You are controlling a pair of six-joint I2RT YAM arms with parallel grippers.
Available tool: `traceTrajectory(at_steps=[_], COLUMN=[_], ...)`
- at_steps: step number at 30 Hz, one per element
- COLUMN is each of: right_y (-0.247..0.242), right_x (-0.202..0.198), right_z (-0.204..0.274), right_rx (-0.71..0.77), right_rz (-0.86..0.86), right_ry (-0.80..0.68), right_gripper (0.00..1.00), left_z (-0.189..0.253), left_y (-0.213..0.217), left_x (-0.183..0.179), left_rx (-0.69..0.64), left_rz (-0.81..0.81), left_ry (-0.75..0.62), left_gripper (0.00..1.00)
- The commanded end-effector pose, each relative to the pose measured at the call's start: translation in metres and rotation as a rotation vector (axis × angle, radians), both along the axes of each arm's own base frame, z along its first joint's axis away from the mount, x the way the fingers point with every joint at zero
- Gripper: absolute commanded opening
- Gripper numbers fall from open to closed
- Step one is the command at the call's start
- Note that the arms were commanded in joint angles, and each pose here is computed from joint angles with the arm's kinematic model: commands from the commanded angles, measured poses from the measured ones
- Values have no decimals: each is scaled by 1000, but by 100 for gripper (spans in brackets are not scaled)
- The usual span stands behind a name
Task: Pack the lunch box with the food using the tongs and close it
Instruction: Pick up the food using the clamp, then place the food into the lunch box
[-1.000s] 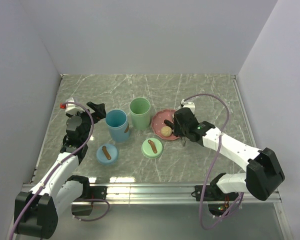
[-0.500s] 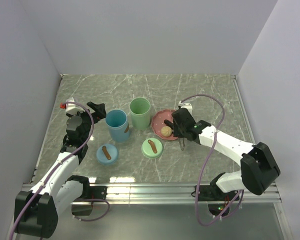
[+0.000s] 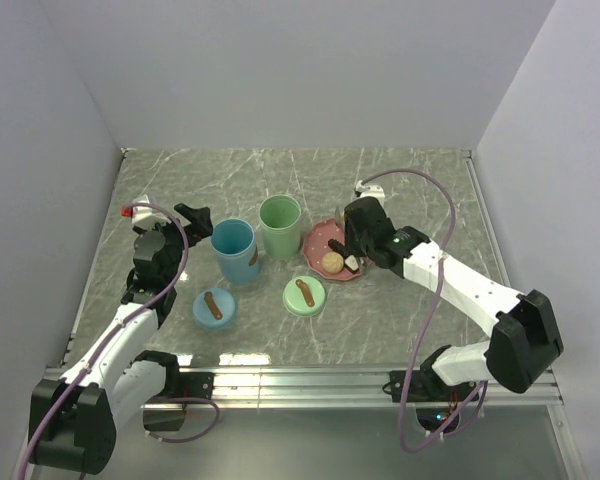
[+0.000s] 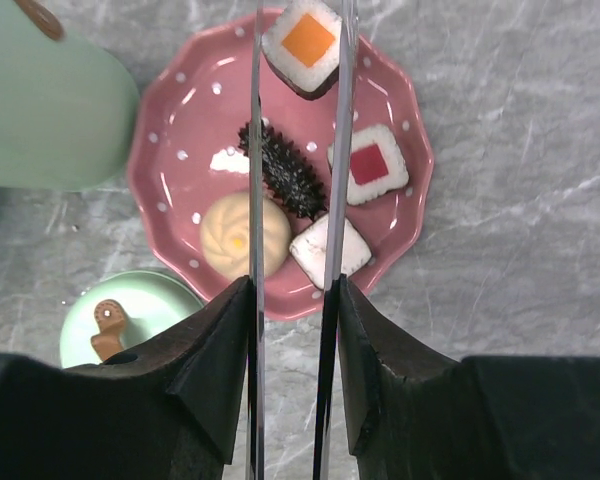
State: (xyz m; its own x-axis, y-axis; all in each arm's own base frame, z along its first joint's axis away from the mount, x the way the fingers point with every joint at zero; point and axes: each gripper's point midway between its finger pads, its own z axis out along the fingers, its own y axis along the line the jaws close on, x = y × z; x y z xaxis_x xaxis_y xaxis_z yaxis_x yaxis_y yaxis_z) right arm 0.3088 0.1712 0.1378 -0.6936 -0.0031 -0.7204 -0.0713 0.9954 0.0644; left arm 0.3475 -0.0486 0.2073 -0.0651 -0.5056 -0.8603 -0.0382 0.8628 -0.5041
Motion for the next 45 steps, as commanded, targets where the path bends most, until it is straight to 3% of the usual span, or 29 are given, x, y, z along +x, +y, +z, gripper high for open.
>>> traceTrajectory(at_steps=[1, 19, 35, 45], right_y=[4, 57, 150, 185], right_x=[11, -12, -58, -84], right_z=[44, 140, 152, 153], right_rx=[44, 95, 119, 159], right_rz=[8, 166, 459, 615], right_ry=[-104, -280, -303, -300], right_gripper=[41, 41, 42, 42], left_z=[15, 19, 18, 17], left_y=[0, 3, 7, 7], left_x=[4, 1, -2, -2], left_rx=[-16, -14, -20, -22], left_rz=[2, 16, 40, 35], left_ry=[-54, -45, -41, -44], left_gripper=[100, 99, 99, 99])
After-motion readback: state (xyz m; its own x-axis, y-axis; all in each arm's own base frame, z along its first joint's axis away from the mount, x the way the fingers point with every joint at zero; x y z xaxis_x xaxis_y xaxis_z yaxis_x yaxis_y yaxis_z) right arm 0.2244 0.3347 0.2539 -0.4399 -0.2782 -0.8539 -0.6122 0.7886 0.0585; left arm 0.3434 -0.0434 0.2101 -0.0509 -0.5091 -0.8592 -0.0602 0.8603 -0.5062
